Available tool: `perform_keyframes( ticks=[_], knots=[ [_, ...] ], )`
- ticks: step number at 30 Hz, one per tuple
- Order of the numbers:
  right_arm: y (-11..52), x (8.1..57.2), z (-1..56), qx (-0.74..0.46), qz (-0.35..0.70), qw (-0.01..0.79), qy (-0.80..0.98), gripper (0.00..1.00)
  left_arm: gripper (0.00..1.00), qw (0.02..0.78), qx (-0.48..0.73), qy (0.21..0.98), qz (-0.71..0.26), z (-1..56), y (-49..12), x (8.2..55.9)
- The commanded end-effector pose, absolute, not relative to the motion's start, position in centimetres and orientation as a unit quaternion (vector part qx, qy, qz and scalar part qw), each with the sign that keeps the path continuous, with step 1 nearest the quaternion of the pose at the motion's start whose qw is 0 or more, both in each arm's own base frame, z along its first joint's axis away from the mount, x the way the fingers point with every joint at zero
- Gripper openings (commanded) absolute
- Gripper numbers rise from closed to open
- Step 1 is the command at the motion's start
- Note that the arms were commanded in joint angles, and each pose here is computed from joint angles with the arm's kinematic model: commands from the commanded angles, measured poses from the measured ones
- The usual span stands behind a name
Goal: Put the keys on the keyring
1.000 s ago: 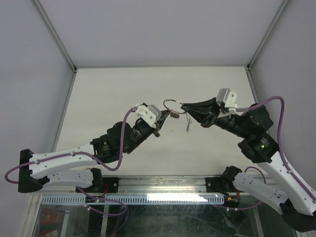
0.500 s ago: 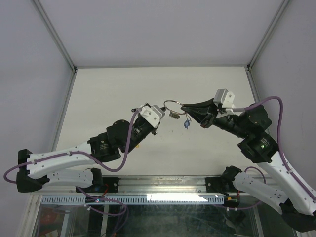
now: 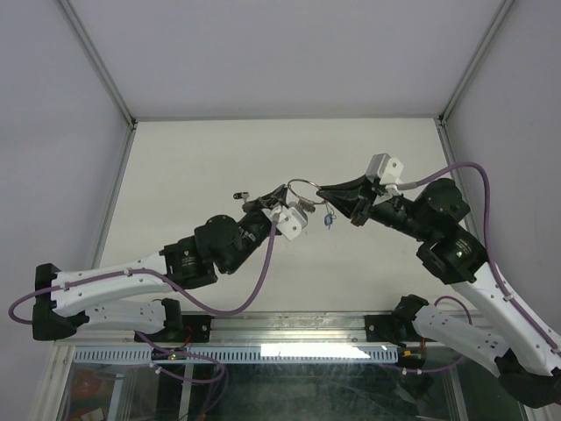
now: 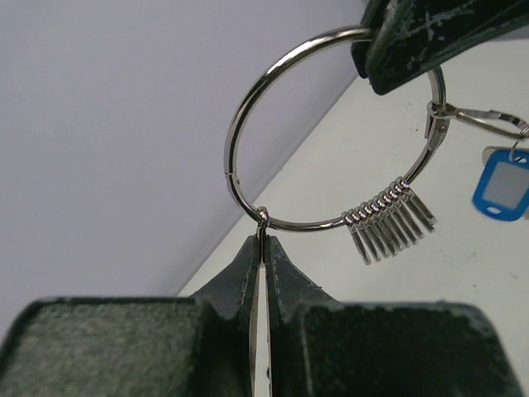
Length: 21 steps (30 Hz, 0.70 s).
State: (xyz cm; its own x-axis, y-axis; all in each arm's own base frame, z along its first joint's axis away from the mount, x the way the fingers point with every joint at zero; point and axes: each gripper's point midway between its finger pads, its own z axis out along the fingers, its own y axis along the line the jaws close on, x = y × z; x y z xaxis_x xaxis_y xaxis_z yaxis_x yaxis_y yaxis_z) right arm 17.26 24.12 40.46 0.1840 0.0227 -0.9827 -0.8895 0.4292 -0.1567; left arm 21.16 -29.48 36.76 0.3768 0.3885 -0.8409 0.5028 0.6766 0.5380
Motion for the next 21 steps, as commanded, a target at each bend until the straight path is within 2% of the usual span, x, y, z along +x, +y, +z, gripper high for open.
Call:
perform_keyframes(
  ticks=[1,9,21],
  knots=[
    [23.9,17.0,42.6,-0.400,0.349,0.667,0.522,0.00,0.00,0.747,0.417,0.517,0.036,37.7,-28.2,21.8],
    [25.0,16.5,41.7,-0.417,0.376,0.635,0.530,0.00,0.00,0.737,0.518,0.416,0.120,36.8,-27.7,20.7],
    [26.8,15.1,40.6,-0.441,0.430,0.577,0.536,0.01,0.00,0.729,0.543,0.316,0.273,38.9,-25.4,20.9]
  ],
)
